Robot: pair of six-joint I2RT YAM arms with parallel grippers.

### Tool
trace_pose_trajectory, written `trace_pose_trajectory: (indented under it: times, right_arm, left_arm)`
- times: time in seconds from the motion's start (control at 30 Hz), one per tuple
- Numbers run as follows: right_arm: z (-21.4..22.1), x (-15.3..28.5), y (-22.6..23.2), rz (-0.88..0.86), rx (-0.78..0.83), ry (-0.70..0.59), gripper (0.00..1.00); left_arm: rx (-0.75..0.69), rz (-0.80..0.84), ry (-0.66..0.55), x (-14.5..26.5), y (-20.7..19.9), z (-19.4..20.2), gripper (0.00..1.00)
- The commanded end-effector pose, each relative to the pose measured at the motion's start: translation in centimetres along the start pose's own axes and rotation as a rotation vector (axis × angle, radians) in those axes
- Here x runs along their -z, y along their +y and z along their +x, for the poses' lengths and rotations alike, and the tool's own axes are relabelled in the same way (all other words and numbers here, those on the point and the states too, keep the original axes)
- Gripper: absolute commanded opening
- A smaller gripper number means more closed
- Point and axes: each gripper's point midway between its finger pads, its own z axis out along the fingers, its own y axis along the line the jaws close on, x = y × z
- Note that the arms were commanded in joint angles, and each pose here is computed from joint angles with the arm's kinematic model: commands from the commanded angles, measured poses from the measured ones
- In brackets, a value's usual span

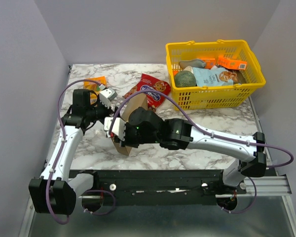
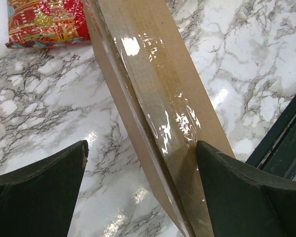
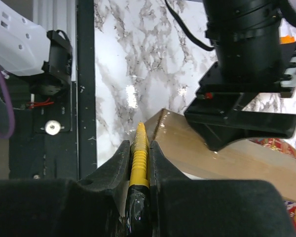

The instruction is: Unpack the express box

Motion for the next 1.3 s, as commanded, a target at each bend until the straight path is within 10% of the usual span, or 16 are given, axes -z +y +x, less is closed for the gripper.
trace_pose_trajectory:
  times: [0.0, 1.27]
  right_arm:
    - [-0.6, -0.8, 0.1, 0.077, -0.055, 0.001, 0.01]
    - [0.6, -4.9, -0.6, 0.209, -0.068, 0.068, 0.00]
  left_arm:
    - [0.013, -0.084, 0.033, 0.6, 0.7, 1.5, 0.99]
    - [0.010, -0.107, 0.025, 0.9, 0.4, 3.0, 0.99]
